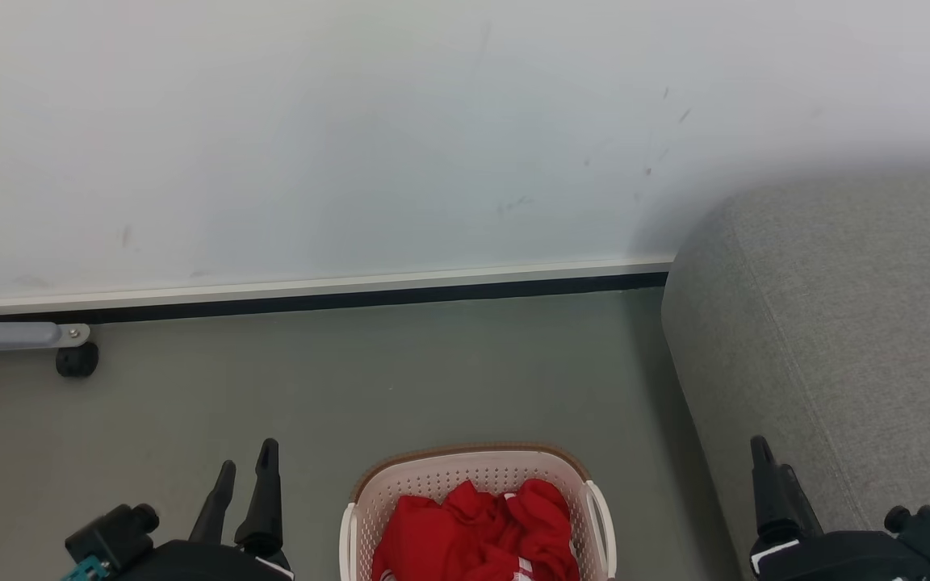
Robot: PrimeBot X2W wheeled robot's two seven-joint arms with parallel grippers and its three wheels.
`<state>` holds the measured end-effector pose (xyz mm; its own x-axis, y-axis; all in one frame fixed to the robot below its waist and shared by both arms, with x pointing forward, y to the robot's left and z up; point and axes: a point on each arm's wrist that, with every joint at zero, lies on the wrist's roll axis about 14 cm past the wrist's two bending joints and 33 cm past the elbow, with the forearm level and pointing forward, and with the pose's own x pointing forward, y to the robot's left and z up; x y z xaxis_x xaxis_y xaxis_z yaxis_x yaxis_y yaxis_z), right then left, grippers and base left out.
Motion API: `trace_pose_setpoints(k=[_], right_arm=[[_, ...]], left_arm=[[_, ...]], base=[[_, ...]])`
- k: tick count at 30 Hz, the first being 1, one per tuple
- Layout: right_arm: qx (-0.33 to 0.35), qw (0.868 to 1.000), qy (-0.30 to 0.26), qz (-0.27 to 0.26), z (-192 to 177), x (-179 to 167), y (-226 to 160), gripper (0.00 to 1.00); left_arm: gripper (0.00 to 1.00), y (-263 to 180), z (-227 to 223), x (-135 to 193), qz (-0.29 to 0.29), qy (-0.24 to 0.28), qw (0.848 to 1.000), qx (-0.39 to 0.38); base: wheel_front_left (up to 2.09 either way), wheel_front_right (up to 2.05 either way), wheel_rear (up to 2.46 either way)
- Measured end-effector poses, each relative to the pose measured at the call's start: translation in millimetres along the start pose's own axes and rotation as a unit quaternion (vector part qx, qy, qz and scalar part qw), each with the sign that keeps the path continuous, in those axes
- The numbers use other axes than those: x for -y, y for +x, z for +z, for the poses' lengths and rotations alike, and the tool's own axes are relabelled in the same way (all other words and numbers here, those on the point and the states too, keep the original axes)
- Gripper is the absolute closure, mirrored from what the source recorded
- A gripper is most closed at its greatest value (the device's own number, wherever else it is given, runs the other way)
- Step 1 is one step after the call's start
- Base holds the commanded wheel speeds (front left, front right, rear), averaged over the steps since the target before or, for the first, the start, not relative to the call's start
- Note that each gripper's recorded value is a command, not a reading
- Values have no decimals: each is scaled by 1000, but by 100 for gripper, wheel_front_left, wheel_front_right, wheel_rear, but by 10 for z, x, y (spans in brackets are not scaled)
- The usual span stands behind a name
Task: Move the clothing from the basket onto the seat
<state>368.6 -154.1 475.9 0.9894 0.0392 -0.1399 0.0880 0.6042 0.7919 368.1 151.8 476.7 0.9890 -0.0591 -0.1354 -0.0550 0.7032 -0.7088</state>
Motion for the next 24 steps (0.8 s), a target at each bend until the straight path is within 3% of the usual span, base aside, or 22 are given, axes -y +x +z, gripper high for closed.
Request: trace_pose_setpoints(k=[10,24], right_arm=[[2,994,-103,22,-47,-123,-18,0],[17,977,-209,48,-99,-267,-70,0]], left_arm=[[0,-17,7,63,-18,139,990,8],[0,-59,19,164,-35,253,966,33]], base=[[0,0,0],[0,0,0]])
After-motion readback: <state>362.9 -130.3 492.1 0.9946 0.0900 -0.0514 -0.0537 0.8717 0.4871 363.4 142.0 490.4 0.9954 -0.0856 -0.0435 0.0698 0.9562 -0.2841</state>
